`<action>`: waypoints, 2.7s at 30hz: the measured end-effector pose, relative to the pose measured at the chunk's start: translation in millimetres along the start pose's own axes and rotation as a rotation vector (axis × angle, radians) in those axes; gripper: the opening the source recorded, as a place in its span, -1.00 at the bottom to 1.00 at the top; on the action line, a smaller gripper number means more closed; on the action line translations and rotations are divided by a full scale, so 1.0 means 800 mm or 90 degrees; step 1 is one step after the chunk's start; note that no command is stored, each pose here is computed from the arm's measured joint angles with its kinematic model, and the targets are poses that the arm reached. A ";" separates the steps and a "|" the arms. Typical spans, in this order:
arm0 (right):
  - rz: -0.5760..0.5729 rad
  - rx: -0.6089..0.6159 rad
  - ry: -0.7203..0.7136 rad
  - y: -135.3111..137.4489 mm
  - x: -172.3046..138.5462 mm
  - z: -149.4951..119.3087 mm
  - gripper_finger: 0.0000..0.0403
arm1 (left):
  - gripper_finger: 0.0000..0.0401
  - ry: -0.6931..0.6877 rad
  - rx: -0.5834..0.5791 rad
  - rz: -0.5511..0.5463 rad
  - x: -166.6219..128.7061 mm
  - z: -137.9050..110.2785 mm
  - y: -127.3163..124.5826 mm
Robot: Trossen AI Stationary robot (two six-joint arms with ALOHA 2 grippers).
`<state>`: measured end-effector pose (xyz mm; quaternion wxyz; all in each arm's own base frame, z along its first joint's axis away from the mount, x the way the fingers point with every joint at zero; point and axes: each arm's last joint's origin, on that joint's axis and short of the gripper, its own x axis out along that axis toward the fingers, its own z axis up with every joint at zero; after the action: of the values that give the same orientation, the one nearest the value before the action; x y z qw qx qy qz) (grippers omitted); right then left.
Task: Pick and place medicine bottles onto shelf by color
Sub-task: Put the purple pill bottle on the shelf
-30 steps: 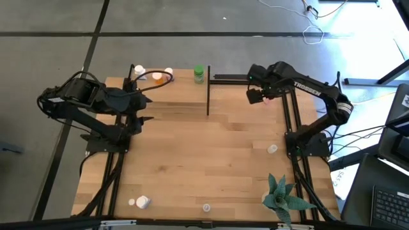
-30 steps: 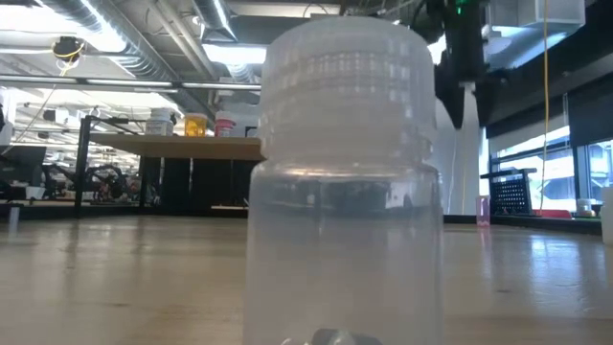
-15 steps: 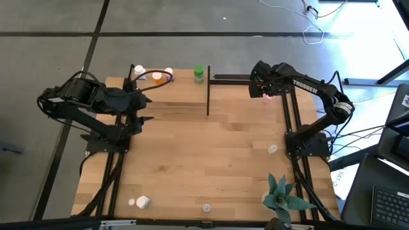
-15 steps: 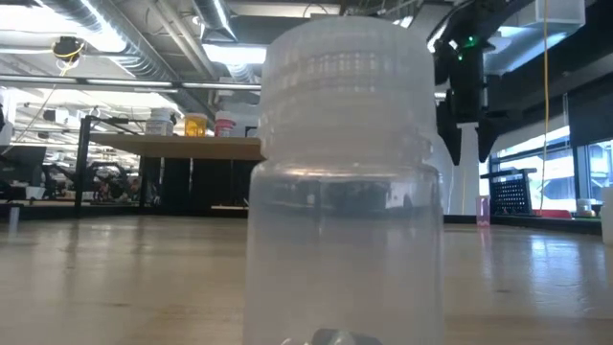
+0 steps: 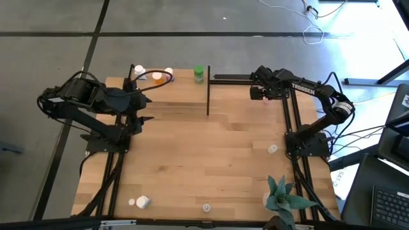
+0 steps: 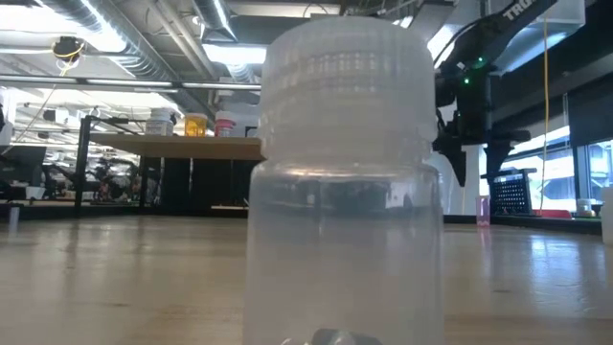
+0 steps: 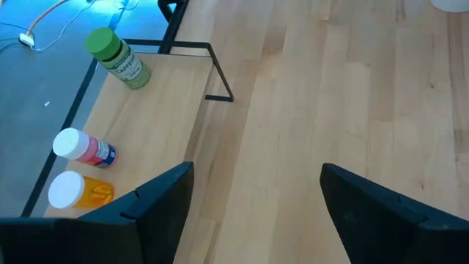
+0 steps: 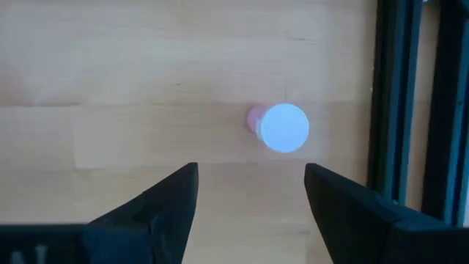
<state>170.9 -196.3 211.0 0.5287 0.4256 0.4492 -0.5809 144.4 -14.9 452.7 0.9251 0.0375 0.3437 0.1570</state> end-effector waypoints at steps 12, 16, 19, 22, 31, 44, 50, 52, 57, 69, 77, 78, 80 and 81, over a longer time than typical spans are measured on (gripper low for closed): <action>-0.019 0.004 -0.023 -0.003 0.013 -0.003 0.25 | 0.45 0.000 0.000 0.000 0.000 0.000 0.000; -0.038 0.004 -0.036 -0.005 0.013 -0.003 0.25 | 0.45 0.001 0.000 0.000 0.000 0.000 0.000; -0.037 0.005 -0.037 -0.005 0.013 -0.003 0.25 | 0.45 0.001 0.000 0.000 0.000 0.000 0.000; -0.042 0.004 -0.039 -0.005 0.015 -0.002 0.25 | 0.45 0.001 0.000 0.000 0.000 0.000 0.000; -0.029 0.030 -0.020 -0.013 0.026 0.000 0.25 | 0.45 0.001 0.000 0.000 0.000 0.000 0.000; -0.005 0.030 -0.024 -0.014 0.041 -0.006 0.25 | 0.45 0.001 0.000 0.000 0.000 0.000 0.000; -0.005 0.031 -0.038 -0.013 0.041 -0.004 0.14 | 0.45 0.001 0.000 0.000 0.000 0.000 0.000; -0.012 0.033 -0.042 -0.013 0.041 -0.004 0.07 | 0.45 0.001 0.000 0.000 0.000 0.000 0.000; -0.013 0.037 -0.041 -0.015 0.042 -0.003 -0.06 | 0.45 0.001 0.000 0.000 0.000 0.000 0.000; -0.014 0.036 -0.041 -0.015 0.042 -0.003 -0.14 | 0.45 0.001 0.000 0.000 0.000 0.000 0.000; -0.031 0.039 -0.037 -0.019 0.042 -0.003 -0.14 | 0.45 0.001 0.000 0.000 0.000 0.000 0.000; -0.038 0.041 -0.033 -0.021 0.042 -0.003 -0.14 | 0.45 0.001 0.000 0.000 0.000 0.000 0.000; -0.043 0.044 -0.029 -0.024 0.044 -0.001 -0.14 | 0.45 0.001 0.000 0.000 0.000 0.000 0.000; -0.045 0.044 -0.027 -0.025 0.045 0.000 -0.14 | 0.45 0.001 0.000 0.000 0.000 0.000 0.000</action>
<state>148.3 -203.7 177.3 0.5025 0.4151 0.4320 -0.6233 144.4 -15.0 452.5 0.9248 0.0375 0.3446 0.1568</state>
